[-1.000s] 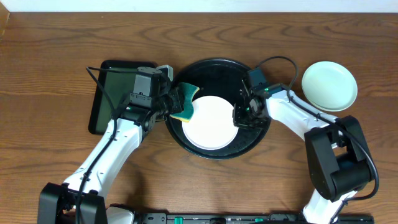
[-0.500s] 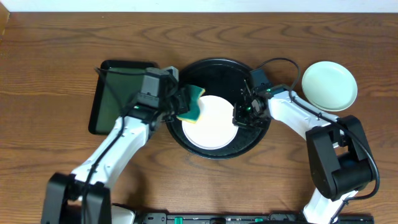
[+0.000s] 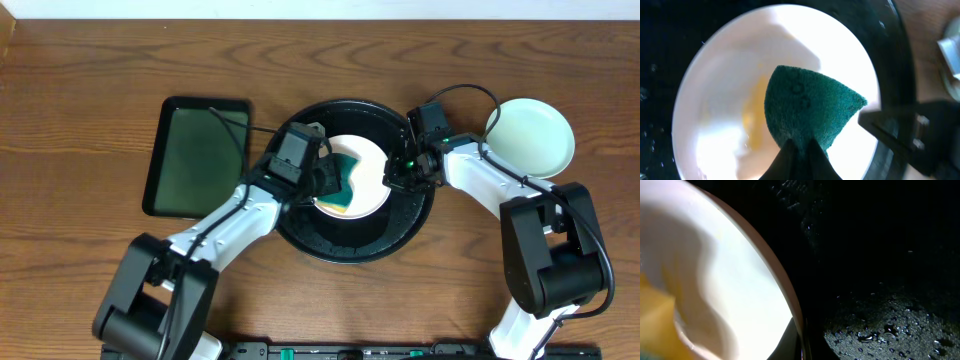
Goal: Clean dirty plates on tray and stack at the side
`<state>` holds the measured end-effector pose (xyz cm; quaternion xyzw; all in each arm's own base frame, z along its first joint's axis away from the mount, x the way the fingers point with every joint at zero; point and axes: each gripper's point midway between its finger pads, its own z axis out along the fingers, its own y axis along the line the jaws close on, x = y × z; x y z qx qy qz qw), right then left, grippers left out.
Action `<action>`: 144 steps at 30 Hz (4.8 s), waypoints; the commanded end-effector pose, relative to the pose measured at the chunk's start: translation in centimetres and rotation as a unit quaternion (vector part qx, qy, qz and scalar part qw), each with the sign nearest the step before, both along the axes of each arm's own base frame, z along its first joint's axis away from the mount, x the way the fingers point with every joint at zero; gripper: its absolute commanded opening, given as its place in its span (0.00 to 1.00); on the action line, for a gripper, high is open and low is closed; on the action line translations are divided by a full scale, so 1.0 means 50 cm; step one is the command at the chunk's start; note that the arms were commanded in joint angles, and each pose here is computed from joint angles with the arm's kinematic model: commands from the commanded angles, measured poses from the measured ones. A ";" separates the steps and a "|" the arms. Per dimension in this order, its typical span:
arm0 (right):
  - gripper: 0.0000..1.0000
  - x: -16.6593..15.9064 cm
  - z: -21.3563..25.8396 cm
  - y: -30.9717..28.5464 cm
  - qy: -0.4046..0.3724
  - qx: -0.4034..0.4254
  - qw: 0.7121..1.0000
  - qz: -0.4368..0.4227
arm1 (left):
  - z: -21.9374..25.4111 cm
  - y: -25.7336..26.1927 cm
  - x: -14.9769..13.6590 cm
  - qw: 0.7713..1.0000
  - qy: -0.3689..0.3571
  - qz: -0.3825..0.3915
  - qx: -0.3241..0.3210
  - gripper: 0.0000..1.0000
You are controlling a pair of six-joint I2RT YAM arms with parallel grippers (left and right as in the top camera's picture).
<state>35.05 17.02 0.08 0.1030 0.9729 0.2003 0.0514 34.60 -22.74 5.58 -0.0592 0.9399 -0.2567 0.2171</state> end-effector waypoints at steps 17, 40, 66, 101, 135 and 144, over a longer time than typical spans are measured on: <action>0.01 -0.022 -0.039 -0.011 0.003 -0.057 0.998 0.028 | -0.118 0.077 0.066 0.975 -0.075 0.090 0.191 0.07; 0.02 -0.020 -0.041 -0.017 0.001 -0.066 0.997 0.028 | 0.023 0.007 0.060 0.991 -0.089 0.087 0.052 0.08; 0.02 -0.024 -0.041 -0.015 0.002 -0.067 0.997 0.032 | -0.086 0.171 0.056 0.933 -0.100 0.139 0.316 0.07; 0.02 -0.027 -0.042 -0.016 0.005 -0.069 0.997 0.036 | -0.101 0.079 0.035 0.969 -0.067 0.118 0.207 0.07; 0.01 0.093 0.316 -0.067 -0.232 -0.293 0.915 0.150 | 0.086 0.390 0.088 0.970 -0.059 0.197 0.133 0.07; 0.01 0.114 0.438 -0.030 -0.329 -0.471 0.791 0.211 | 0.056 0.550 0.044 0.945 0.006 0.291 0.148 0.07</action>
